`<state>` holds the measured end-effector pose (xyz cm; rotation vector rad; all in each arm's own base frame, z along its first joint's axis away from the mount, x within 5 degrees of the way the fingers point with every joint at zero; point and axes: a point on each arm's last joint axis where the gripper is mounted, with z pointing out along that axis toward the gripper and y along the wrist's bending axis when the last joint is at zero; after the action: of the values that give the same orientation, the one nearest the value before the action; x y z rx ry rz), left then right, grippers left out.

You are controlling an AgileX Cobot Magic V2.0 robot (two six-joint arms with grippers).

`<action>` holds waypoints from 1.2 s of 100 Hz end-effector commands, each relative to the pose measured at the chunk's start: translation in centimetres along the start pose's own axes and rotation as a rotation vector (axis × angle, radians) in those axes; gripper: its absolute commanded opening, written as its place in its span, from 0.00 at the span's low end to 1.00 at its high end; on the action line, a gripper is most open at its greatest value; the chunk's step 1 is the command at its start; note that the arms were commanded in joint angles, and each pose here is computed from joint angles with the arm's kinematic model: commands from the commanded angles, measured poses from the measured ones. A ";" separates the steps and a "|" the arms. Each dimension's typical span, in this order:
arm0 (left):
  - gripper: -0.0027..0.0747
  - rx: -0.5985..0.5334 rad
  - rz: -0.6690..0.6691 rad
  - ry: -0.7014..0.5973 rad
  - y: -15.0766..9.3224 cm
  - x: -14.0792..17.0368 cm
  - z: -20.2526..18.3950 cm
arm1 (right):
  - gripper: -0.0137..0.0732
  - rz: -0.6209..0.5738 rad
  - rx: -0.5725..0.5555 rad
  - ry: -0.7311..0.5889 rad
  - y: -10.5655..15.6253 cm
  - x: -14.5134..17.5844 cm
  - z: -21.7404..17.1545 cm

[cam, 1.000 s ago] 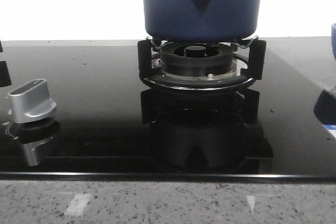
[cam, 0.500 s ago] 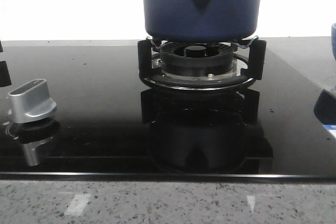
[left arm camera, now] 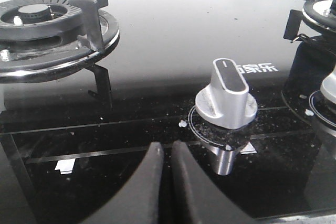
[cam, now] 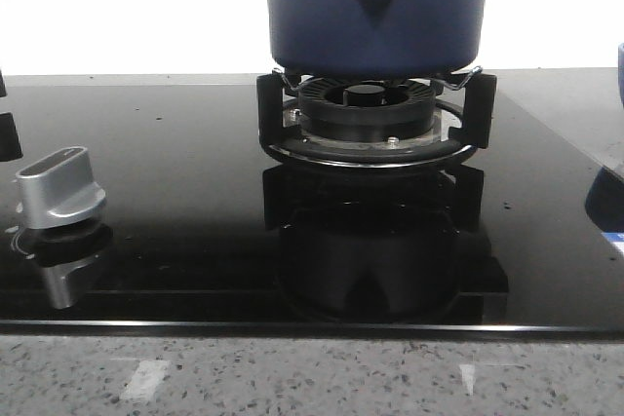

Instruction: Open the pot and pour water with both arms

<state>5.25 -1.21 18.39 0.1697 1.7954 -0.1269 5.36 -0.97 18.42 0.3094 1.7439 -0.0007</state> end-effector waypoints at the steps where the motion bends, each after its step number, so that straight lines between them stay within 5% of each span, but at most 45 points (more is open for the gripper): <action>1: 0.01 -0.010 -0.014 -0.040 0.1 0.5 0.1 | 0.08 0.008 0.002 -0.005 -0.1 0.7 0.1; 120: 0.01 -0.010 -0.014 -0.040 0.1 0.5 0.1 | 0.08 0.008 0.009 0.033 -0.2 1.0 0.1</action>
<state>5.25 -1.21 18.39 0.1698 1.7961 -0.1270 5.27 -0.94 18.02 0.3245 1.7865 0.0073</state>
